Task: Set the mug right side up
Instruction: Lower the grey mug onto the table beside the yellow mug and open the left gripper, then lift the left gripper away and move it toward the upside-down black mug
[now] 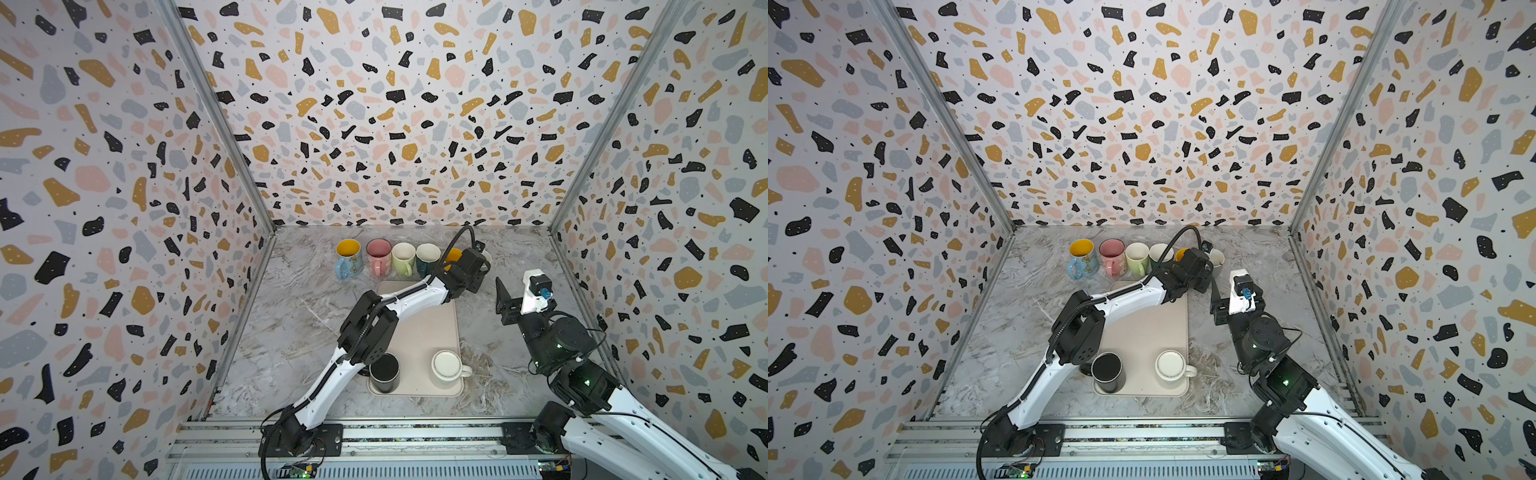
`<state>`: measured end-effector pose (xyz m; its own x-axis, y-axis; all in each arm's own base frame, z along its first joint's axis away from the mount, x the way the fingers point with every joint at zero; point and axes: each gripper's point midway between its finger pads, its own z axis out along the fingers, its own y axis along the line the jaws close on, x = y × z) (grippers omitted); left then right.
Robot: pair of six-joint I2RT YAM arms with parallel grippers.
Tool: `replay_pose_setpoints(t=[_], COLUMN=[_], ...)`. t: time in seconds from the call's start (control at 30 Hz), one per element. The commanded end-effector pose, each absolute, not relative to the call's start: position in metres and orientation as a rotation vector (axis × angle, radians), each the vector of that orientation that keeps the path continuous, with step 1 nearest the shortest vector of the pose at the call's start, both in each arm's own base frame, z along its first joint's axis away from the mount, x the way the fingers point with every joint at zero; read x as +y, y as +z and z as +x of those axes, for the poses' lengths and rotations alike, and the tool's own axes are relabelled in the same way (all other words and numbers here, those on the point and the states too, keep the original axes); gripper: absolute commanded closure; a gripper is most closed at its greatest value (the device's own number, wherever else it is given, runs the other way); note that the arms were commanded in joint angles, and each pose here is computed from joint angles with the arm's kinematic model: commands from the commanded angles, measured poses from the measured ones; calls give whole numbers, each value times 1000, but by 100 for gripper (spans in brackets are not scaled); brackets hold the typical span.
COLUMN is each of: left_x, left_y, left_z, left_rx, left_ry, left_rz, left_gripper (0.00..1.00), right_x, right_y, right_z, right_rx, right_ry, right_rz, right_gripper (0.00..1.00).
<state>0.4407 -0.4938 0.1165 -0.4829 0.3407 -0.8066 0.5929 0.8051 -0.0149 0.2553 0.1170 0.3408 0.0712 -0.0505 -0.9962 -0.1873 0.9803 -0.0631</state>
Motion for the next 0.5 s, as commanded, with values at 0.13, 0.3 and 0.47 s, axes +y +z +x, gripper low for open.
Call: replay_pose_setpoints(t=[0.13,0.3,0.47], left_x=[-490,-487,-484], left_y=[148,170,197], left_z=[426,414,395], left_rx=[2100,2086,2057], left_ry=[-435,-485,-560], left_rz=[696,713,752], left_gripper=[55,55,55], right_x=[115,120,125], right_y=[358,356,354], right_z=[252,254,257], right_rx=[1478,1484,1495], right_ry=[146,166,176], right_rz=[-162,-170,-182], right_gripper=[31,31,31])
